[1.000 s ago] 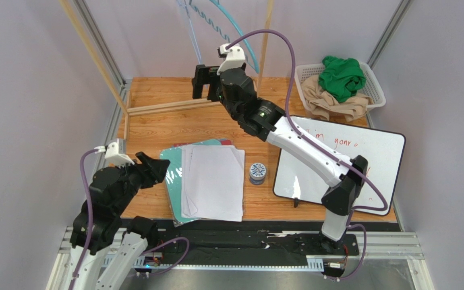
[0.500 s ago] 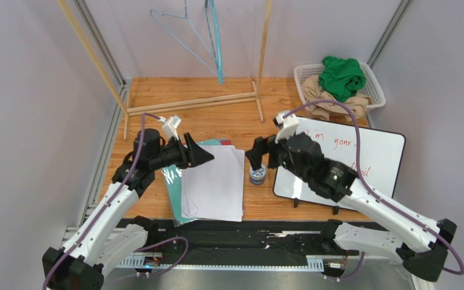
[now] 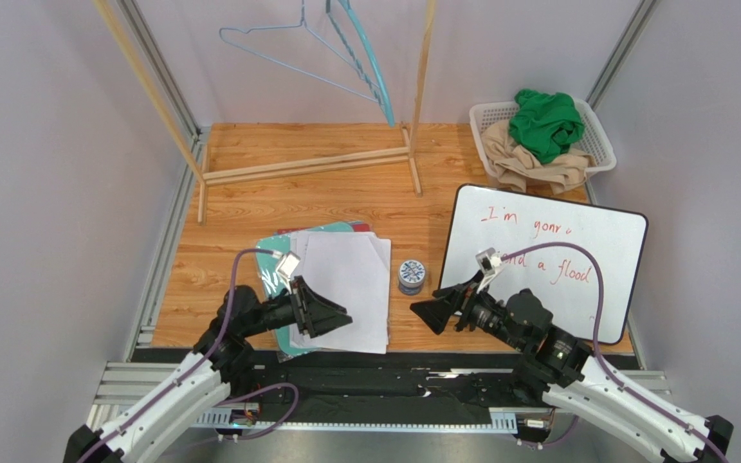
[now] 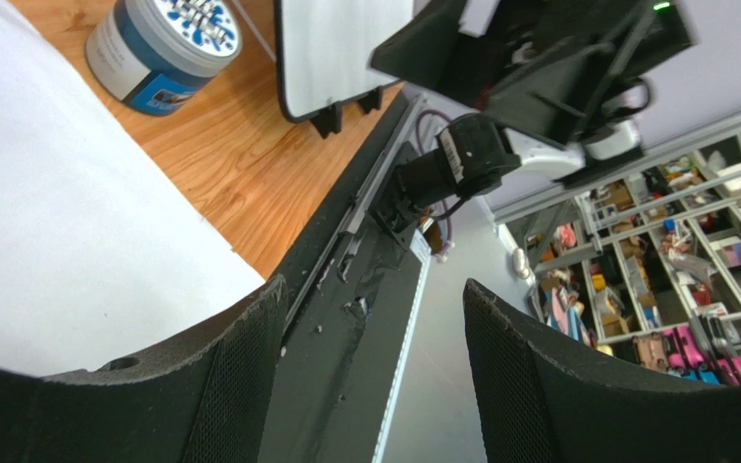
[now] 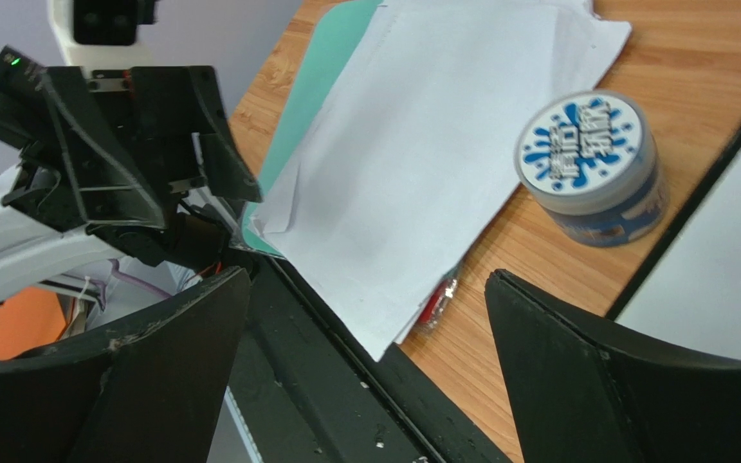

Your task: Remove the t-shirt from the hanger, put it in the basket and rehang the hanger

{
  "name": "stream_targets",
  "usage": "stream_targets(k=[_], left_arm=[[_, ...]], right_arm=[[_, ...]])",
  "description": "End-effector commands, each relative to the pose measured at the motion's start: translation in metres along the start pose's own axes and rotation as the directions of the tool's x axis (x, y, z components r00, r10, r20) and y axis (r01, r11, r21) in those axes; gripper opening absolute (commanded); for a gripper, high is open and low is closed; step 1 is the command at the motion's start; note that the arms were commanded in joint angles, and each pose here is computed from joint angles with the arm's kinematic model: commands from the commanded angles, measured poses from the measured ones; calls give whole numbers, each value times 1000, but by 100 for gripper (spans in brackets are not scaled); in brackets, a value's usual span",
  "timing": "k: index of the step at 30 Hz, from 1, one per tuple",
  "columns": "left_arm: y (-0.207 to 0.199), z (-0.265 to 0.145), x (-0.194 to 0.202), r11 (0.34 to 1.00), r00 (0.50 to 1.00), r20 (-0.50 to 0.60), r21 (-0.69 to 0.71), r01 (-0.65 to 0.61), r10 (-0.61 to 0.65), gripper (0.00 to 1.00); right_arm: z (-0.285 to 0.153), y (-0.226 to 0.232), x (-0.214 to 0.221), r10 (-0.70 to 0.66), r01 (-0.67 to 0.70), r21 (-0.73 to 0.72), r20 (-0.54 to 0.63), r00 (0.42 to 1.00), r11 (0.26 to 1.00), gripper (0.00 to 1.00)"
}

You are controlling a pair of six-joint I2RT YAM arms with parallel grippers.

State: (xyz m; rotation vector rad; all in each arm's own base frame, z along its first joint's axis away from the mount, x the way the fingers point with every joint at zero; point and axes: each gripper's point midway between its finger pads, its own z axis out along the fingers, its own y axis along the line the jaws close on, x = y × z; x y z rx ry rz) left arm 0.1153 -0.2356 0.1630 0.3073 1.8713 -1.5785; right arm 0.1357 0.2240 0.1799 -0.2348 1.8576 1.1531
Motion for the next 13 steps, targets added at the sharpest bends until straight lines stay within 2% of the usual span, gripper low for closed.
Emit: stream_targets(k=[1, 2, 4, 5, 6, 11, 12, 13], left_arm=[[-4, -13, 14, 995, 997, 70, 103, 4, -11, 73], [-13, -18, 12, 990, 995, 92, 128, -56, 44, 73], [-11, -23, 17, 991, 994, 87, 116, -72, 62, 73], [-22, -28, 15, 981, 989, 109, 158, -114, 97, 73], [-21, -29, 19, 981, 991, 91, 161, -111, 98, 73], [-24, -28, 34, 973, 995, -3, 206, -100, 102, 74], [-31, -28, 32, 966, 994, -1, 237, -102, 105, 74], [-40, -31, 33, 955, 994, -7, 280, -102, 108, 74]], right_arm=[[-2, -22, 10, 84, -84, 0, 114, 990, 996, 100], [-3, -26, 13, 113, -114, -1, 127, 985, 993, 100], [-4, -34, 27, 126, -124, -26, 138, 982, 992, 100], [-6, -29, 22, 150, -142, -60, 161, 975, 988, 100], [-2, -40, 39, 149, -145, -39, 127, 981, 989, 100], [3, -56, 56, 186, -188, 18, 96, 978, 982, 100], [3, -51, 53, 211, -212, -4, 99, 972, 977, 100], [0, -30, 44, 242, -233, -100, 102, 965, 967, 100]])
